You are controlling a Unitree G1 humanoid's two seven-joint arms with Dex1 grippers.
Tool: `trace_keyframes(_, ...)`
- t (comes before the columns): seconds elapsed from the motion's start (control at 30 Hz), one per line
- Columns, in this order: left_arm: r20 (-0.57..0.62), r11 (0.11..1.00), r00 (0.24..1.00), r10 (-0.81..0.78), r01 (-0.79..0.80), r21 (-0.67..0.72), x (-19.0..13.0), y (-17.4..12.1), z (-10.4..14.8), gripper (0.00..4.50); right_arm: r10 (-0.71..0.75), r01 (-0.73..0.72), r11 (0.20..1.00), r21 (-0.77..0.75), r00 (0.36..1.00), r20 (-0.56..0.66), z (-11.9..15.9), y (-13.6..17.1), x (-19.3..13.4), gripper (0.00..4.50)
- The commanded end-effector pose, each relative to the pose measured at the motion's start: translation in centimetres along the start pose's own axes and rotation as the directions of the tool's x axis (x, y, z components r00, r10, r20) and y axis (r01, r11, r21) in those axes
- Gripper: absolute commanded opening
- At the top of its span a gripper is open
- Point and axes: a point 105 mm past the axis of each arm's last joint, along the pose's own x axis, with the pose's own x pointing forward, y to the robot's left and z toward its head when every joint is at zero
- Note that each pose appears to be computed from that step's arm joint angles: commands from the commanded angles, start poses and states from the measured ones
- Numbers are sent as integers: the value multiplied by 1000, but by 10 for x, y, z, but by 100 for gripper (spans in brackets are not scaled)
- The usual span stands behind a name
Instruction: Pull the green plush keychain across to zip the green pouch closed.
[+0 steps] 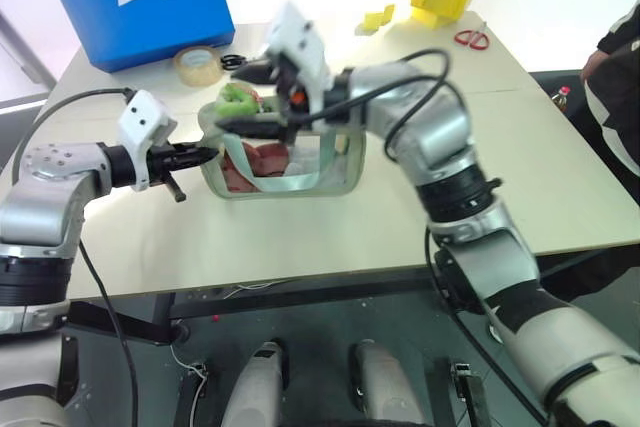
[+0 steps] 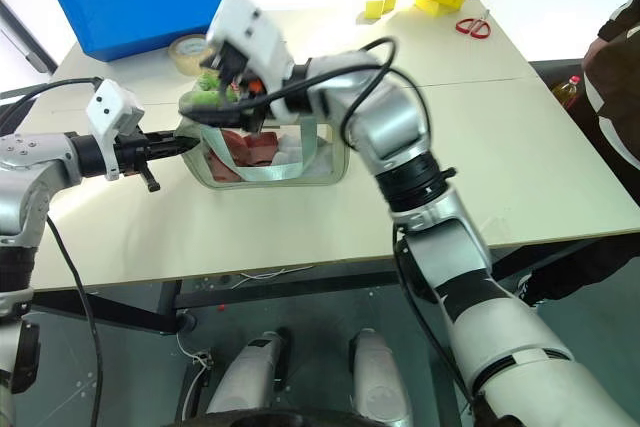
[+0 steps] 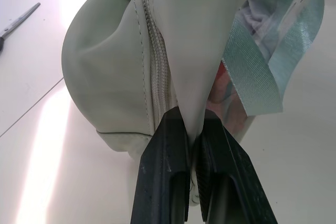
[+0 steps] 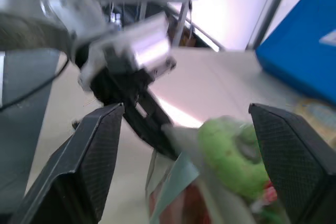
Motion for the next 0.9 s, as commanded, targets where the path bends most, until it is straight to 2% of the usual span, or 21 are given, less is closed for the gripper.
trace_keyframes(0.03, 30, 998, 999, 16, -17, 54, -5, 3, 15, 0, -97, 97, 994, -58, 995, -3, 7, -17, 4, 393)
trace_keyframes(0.1, 30, 998, 999, 17, -18, 53, -5, 3, 14, 0, -127, 126, 991, -52, 992, -6, 7, -22, 6, 393)
trace_keyframes(0.2, 30, 999, 999, 17, -19, 50, -5, 3, 13, 0, -142, 143, 989, -44, 990, 9, 10, -25, 4, 314)
trace_keyframes(0.4, 40, 999, 999, 20, -21, 47, -2, 4, 14, 0, -193, 193, 981, -16, 981, 12, 7, -36, -13, 16)
trace_keyframes(0.53, 46, 999, 999, 15, -17, 48, 0, 3, 15, 0, -304, 304, 953, 10, 953, -2, 5, -57, -40, 7)
trace_keyframes(0.63, 44, 999, 999, 6, -8, 50, 3, 1, 13, 0, -435, 435, 900, -7, 899, -39, -6, -75, -71, 7)
trace_keyframes(0.77, 44, 999, 999, 1, -3, 54, 3, 0, 13, 0, -659, 659, 752, -34, 746, -97, -22, -102, -136, 7)
trace_keyframes(0.83, 40, 998, 999, 0, -2, 56, 3, 1, 13, 0, -722, 722, 690, -48, 682, -120, -27, -107, -159, 7)
trace_keyframes(0.9, 36, 999, 999, -3, 1, 54, 3, 1, 12, 0, -800, 802, 594, -67, 579, -156, -37, -111, -192, 7)
